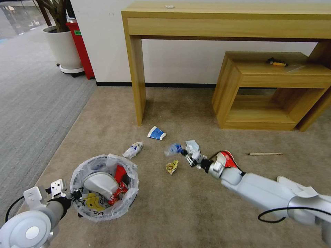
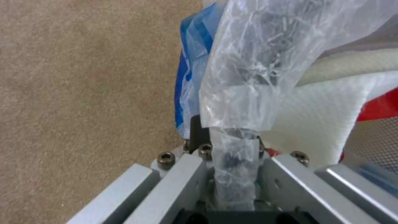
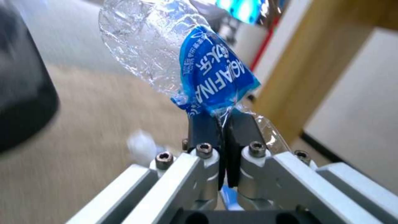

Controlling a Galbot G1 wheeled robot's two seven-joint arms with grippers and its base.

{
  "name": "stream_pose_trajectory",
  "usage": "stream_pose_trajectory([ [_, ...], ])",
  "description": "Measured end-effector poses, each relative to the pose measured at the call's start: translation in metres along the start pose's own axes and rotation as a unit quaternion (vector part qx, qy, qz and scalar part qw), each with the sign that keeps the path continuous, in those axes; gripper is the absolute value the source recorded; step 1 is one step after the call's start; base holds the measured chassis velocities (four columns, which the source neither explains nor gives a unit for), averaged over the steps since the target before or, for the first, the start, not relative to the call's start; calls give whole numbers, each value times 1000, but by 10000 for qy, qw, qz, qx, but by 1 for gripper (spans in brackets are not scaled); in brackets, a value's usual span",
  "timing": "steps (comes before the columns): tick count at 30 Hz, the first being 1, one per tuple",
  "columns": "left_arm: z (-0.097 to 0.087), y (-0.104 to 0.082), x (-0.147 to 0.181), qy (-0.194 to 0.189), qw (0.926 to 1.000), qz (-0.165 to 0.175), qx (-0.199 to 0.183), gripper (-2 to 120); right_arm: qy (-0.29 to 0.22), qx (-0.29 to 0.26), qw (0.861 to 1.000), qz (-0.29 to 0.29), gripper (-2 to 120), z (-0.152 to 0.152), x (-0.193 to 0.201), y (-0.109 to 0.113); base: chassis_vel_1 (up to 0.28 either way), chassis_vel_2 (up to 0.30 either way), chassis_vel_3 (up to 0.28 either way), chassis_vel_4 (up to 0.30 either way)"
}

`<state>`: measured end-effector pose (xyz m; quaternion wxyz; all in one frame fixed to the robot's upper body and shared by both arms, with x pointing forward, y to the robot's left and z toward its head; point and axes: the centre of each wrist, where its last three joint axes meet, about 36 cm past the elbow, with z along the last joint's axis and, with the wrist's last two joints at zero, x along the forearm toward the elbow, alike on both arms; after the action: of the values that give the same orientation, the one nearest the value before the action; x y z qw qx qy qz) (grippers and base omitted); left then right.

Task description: Pick up the trash bin and place the garbage on the floor into it.

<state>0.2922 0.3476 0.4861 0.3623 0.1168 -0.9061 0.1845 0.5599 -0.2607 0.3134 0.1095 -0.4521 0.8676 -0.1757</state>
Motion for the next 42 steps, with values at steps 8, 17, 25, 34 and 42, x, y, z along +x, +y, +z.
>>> stream_pose_trajectory([
  [8, 0, -1, 3, -39, 10000, -71, 1, 0, -798, -145, 9958, -416, 0, -79, -48, 7, 0, 0, 0, 0],
  [17, -1, -2, 6, -72, 9999, -75, -5, 0, -1328, -243, 9865, -925, 0, -140, -84, 27, 0, 0, 0, 0],
  [25, -4, -2, 7, -110, 9999, -79, -10, 0, -1656, -437, 9753, -1392, 0, -190, -108, 66, 0, 0, 0, 0],
  [34, -6, -2, 6, -129, 9999, -96, 17, 0, -1532, -681, 9713, -1689, 0, -187, -108, 106, 0, 0, 0, 0],
  [42, -7, -1, 6, -148, 9998, -126, 64, 0, -1536, -995, 9650, -1880, 0, -187, -121, 150, 0, 0, 0, 0],
])
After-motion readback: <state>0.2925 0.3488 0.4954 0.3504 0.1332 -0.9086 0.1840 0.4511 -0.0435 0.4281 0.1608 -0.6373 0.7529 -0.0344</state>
